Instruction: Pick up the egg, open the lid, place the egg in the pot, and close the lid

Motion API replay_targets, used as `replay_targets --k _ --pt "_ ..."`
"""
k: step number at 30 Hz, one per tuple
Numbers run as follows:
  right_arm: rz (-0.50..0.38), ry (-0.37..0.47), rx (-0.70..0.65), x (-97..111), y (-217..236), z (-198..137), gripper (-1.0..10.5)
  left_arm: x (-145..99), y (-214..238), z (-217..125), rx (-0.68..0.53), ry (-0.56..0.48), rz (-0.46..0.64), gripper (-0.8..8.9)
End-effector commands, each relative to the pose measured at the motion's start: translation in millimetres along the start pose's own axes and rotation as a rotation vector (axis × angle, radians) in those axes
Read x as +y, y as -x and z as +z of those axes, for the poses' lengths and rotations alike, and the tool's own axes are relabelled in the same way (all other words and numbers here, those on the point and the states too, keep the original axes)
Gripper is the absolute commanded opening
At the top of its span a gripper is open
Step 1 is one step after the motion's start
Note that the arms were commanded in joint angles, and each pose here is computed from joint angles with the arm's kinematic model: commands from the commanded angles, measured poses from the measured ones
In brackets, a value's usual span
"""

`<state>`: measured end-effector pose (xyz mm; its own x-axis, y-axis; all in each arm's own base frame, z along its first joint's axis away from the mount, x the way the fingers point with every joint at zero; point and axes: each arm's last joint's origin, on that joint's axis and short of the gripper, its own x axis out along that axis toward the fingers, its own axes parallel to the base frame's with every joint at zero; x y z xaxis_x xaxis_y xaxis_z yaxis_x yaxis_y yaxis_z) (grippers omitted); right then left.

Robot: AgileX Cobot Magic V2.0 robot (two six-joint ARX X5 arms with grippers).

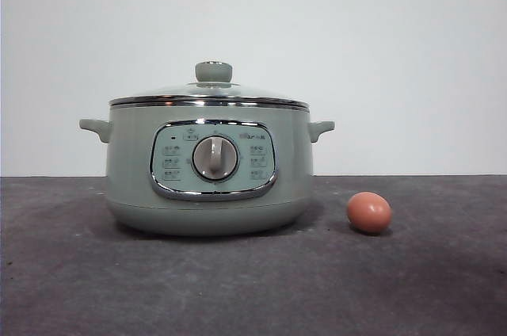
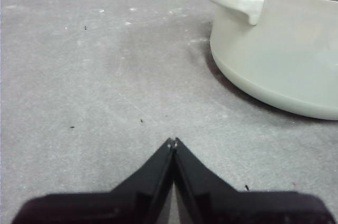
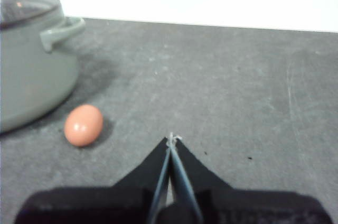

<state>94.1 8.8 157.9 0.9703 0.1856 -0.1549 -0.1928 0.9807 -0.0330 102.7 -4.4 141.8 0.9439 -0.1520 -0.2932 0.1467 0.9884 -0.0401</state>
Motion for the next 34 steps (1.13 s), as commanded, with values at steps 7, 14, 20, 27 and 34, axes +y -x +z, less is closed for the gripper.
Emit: replay_targets --k 7,14,20,27,34 --pt "0.013 -0.215 -0.032 0 0 3 -0.1 0 3 8 -0.019 0.111 -0.010 -0.06" --pt "0.020 -0.332 -0.080 0 8 31 -0.1 -4 19 50 -0.084 0.148 -0.046 -0.06" --pt "0.050 -0.325 -0.083 -1 17 75 -0.1 -7 30 89 -0.051 0.151 -0.101 -0.06" --pt "0.125 -0.231 0.039 -1 22 135 -0.1 -11 39 136 0.001 0.150 -0.196 -0.06" --pt "0.239 -0.111 0.211 0 26 188 -0.1 -15 52 182 0.069 0.096 -0.295 -0.06"
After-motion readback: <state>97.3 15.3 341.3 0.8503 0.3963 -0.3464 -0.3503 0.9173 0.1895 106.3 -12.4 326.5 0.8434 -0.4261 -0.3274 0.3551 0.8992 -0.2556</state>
